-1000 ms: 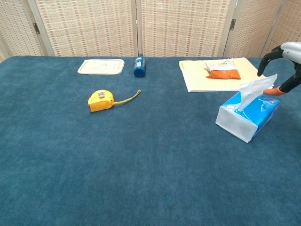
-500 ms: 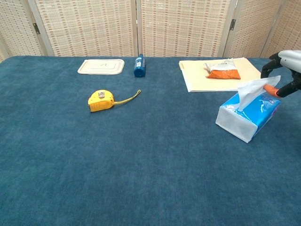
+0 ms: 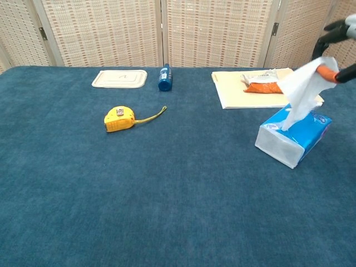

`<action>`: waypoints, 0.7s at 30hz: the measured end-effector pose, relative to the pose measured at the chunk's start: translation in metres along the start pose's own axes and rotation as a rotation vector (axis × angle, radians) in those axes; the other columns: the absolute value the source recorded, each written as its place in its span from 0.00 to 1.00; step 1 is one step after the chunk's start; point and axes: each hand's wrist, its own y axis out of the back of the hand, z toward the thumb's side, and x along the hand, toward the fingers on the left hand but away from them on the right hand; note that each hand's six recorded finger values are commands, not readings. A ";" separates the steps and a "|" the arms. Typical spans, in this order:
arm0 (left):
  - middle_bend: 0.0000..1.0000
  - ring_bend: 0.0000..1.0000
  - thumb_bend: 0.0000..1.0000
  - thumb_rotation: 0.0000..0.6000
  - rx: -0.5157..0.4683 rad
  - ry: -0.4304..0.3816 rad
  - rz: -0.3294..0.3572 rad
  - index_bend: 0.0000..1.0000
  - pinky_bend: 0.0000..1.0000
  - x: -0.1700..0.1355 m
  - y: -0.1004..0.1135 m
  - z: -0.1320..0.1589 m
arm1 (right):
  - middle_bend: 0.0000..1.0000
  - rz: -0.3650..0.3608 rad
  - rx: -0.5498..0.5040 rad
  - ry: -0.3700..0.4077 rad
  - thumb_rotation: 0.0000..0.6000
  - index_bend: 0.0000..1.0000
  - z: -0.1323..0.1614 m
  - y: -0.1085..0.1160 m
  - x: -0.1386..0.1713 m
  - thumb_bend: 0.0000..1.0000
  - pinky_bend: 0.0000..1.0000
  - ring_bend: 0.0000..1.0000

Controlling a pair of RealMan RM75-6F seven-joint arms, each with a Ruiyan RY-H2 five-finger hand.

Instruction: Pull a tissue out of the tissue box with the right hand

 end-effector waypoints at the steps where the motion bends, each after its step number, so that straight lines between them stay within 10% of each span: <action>1: 0.00 0.00 0.24 1.00 0.000 0.000 0.000 0.00 0.14 0.000 0.000 0.000 | 0.38 -0.035 -0.008 0.022 1.00 0.61 0.005 0.013 0.005 0.50 0.00 0.00; 8: 0.00 0.00 0.24 1.00 0.008 -0.005 -0.001 0.00 0.14 -0.001 0.000 0.002 | 0.38 -0.177 -0.018 0.142 1.00 0.61 0.021 0.056 0.056 0.50 0.00 0.00; 21: 0.00 0.00 0.24 1.00 0.025 -0.008 -0.002 0.00 0.14 -0.002 -0.002 0.004 | 0.36 -0.097 -0.054 0.164 1.00 0.61 -0.015 0.014 0.143 0.50 0.00 0.00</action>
